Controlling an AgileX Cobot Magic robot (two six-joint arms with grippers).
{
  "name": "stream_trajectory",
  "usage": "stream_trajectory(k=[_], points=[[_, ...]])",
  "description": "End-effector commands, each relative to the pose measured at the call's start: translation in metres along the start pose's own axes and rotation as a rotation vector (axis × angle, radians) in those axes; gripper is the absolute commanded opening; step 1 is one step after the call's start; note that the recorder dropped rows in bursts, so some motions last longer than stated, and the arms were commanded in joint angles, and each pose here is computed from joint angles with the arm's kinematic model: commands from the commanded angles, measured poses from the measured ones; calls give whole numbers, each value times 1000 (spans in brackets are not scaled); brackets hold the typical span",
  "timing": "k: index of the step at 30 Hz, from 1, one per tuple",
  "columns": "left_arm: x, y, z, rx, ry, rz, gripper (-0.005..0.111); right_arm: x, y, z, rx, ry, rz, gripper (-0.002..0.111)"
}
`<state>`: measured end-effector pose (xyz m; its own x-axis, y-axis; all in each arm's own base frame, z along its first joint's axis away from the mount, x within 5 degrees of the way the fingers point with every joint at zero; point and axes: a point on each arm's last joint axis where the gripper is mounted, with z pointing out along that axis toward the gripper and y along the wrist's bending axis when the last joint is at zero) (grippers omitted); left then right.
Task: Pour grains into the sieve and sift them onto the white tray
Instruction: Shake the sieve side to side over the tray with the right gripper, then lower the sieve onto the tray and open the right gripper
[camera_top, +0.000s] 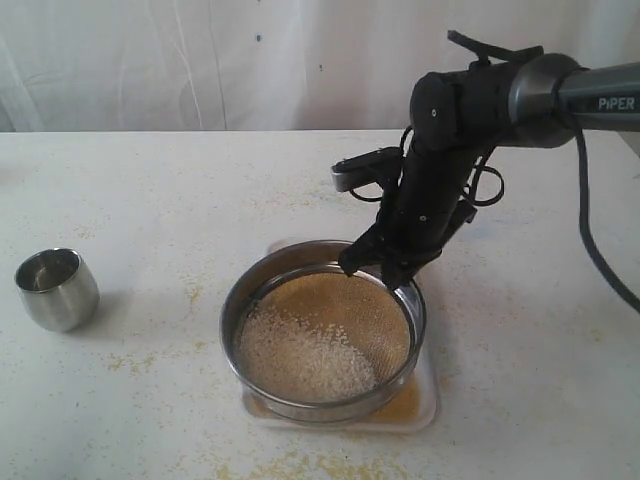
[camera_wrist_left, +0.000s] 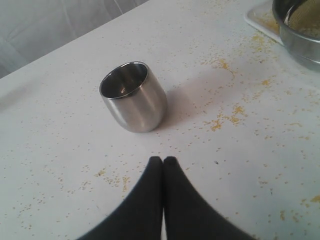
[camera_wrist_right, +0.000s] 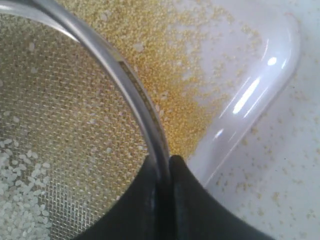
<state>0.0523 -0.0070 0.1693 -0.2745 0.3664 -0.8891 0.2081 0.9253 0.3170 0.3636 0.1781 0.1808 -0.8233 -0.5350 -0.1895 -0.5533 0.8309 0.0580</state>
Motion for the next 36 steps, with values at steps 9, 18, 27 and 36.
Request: stream_trajectory(k=[9, 18, 27, 36], points=[[1, -1, 0, 6, -3, -5, 1, 3, -30, 2, -13, -15, 122, 0], [1, -1, 0, 6, -3, -5, 1, 6, -28, -1, -22, 20, 113, 34], [1, -1, 0, 6, -3, -5, 1, 7, -23, -52, 2, -121, 100, 49], [1, -1, 0, 6, -3, -5, 1, 54, -2, -102, 5, -394, 143, 24]])
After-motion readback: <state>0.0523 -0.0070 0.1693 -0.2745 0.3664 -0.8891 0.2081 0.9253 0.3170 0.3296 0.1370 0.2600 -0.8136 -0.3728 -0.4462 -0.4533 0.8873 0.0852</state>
